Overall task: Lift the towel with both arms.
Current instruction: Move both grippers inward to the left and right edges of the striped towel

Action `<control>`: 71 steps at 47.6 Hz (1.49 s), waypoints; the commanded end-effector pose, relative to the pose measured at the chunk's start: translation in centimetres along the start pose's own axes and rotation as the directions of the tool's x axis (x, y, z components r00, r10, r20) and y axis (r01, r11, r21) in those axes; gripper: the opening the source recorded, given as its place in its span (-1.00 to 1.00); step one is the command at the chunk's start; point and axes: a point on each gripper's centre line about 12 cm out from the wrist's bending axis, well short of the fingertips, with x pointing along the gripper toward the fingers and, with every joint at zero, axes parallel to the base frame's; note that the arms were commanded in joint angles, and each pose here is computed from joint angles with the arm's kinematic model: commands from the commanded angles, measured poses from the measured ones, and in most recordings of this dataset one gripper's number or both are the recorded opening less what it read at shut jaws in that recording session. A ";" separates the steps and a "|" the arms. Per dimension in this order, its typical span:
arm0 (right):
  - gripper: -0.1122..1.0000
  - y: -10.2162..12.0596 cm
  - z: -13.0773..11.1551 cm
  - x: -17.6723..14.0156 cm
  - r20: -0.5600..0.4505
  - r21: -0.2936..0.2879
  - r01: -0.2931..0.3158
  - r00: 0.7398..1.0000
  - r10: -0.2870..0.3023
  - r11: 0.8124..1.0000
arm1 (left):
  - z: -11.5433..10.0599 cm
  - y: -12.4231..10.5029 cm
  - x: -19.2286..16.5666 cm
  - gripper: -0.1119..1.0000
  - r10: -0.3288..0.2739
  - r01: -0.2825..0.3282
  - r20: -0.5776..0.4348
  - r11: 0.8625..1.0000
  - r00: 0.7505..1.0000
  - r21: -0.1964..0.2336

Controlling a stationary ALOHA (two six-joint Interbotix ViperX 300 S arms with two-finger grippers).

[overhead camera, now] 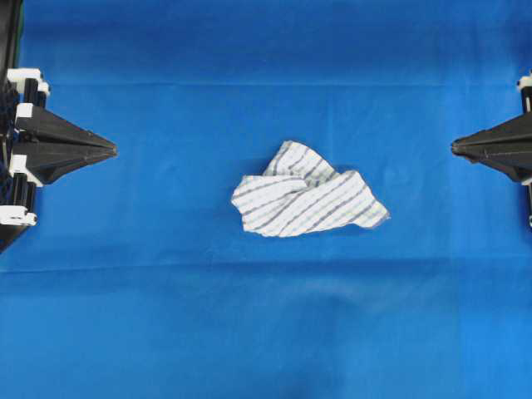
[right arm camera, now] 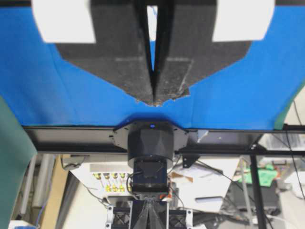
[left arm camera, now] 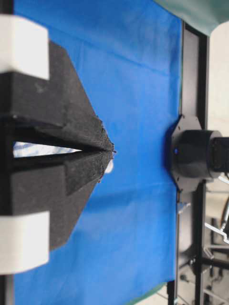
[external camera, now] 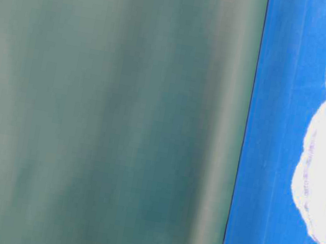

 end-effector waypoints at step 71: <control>0.32 -0.6 -16.0 8.7 -0.690 0.056 0.081 0.724 -0.021 0.995 | -16.5 0.6 14.2 0.75 0.023 -0.028 -0.503 1.000 0.864 -0.003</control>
